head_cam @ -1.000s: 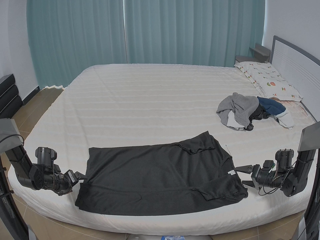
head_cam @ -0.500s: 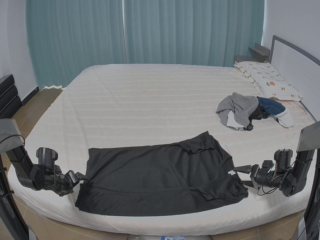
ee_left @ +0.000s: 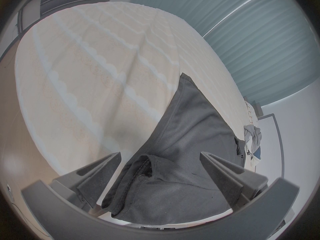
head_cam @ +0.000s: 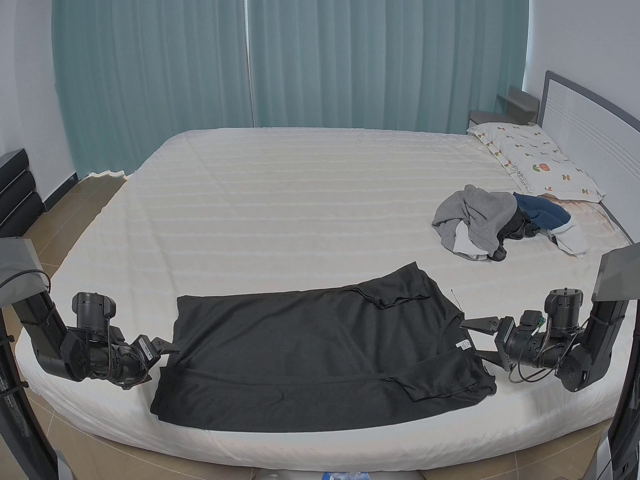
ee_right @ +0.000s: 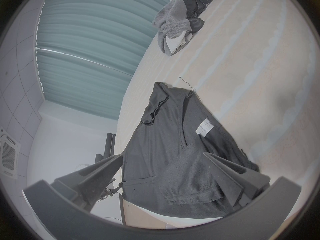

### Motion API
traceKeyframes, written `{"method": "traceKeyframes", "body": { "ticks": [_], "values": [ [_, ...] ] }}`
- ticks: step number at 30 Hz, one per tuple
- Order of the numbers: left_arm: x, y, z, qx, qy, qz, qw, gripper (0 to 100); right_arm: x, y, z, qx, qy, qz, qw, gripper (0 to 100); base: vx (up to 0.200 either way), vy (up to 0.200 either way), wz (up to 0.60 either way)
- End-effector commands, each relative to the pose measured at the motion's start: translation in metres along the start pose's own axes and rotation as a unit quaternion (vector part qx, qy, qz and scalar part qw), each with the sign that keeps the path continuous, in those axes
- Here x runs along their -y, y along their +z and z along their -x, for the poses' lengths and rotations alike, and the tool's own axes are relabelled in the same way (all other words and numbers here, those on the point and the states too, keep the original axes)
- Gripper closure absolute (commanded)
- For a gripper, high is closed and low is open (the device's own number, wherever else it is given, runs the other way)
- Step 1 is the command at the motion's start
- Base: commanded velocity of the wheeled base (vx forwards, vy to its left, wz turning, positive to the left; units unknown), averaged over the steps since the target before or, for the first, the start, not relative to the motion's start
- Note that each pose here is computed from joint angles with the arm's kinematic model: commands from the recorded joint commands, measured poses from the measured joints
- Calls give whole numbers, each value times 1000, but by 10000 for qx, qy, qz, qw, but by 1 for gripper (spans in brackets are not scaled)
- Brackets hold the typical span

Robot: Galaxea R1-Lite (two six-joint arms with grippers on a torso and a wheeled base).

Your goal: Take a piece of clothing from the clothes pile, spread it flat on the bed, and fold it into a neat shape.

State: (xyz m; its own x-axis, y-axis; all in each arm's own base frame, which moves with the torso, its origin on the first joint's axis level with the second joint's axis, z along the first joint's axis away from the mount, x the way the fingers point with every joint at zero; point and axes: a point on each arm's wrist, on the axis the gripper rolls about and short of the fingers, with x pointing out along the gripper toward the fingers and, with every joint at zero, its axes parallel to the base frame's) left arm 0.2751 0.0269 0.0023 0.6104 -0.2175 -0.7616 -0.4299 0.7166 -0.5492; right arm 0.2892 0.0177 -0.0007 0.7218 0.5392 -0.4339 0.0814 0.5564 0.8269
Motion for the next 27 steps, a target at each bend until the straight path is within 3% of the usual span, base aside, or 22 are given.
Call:
{"method": "traceKeyframes", "body": {
  "ticks": [1,6,12,27],
  "values": [
    [-4,-7,0,-98,48,-20,9999,0,1,-1,-1,-25,-19,-19,10000,0,0,0,0],
    [-3,-7,0,-25,-8,-14,10000,0,3,-2,-2,-46,-44,-39,10000,0,0,0,0],
    [-2,-7,0,-29,-11,-28,10000,0,4,-3,-1,-67,-69,-59,9999,0,-200,0,0],
    [0,-1,-3,83,-25,141,9999,0,6,-4,-2,-88,-94,-72,9999,0,0,0,0]
  ]
}}
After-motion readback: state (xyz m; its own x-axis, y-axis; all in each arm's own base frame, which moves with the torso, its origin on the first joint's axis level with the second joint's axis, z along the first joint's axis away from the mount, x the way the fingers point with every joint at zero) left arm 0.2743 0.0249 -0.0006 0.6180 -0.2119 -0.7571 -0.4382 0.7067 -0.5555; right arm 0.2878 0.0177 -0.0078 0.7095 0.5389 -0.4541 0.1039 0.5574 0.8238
